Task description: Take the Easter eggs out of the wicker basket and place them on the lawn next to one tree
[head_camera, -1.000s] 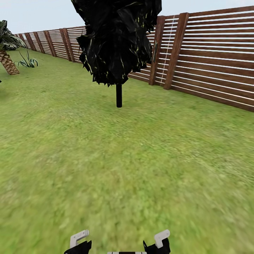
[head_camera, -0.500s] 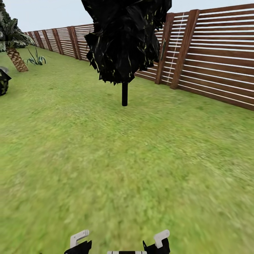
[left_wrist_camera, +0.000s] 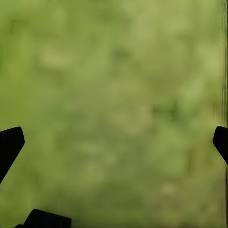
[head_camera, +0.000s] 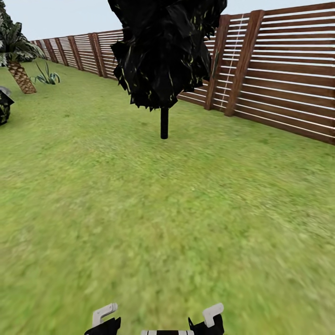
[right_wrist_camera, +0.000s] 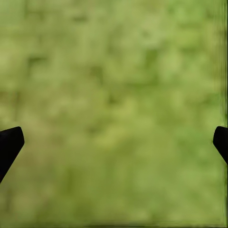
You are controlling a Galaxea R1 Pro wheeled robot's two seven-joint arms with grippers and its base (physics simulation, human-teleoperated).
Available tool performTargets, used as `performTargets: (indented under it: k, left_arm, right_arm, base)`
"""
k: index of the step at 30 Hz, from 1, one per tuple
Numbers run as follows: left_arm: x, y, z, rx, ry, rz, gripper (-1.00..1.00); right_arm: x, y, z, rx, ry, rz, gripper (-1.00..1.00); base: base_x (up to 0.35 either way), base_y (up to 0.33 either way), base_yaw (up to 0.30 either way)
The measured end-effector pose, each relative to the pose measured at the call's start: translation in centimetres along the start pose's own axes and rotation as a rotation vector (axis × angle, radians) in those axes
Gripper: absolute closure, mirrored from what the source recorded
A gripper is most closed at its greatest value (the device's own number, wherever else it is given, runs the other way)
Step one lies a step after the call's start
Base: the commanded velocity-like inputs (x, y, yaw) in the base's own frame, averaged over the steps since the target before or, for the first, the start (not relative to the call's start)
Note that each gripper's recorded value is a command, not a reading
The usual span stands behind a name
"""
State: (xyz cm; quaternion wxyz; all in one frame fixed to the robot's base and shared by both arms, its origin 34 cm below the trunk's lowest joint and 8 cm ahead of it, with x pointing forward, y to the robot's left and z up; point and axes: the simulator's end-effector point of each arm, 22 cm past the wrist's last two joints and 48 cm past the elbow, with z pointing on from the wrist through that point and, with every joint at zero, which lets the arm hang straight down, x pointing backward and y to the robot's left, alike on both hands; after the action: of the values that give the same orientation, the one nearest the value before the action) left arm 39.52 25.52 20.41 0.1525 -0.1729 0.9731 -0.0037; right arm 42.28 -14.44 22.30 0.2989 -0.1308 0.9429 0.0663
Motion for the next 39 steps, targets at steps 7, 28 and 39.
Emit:
performTargets:
  k: [7, 28, 39]
  left_arm:
    - [0.0, -0.1, 0.0, 0.001, 0.0, 0.0, -1.0]
    - [2.2, 0.3, 0.0, -0.011, 0.039, -0.002, -1.0]
    - [2.2, 0.4, 0.0, -0.013, 0.034, -0.003, -1.0]
  right_arm:
    - [0.0, -0.1, 0.0, 0.003, 0.0, 0.003, -1.0]
    - [0.8, -0.9, -0.2, 0.013, 0.015, 0.01, -1.0]
    - [0.9, -0.9, -0.2, 0.014, 0.018, 0.011, -1.0]
  base:
    - [0.0, 0.0, -0.288]
    - [0.0, 0.0, -0.294]
    - [0.0, 0.0, -0.294]
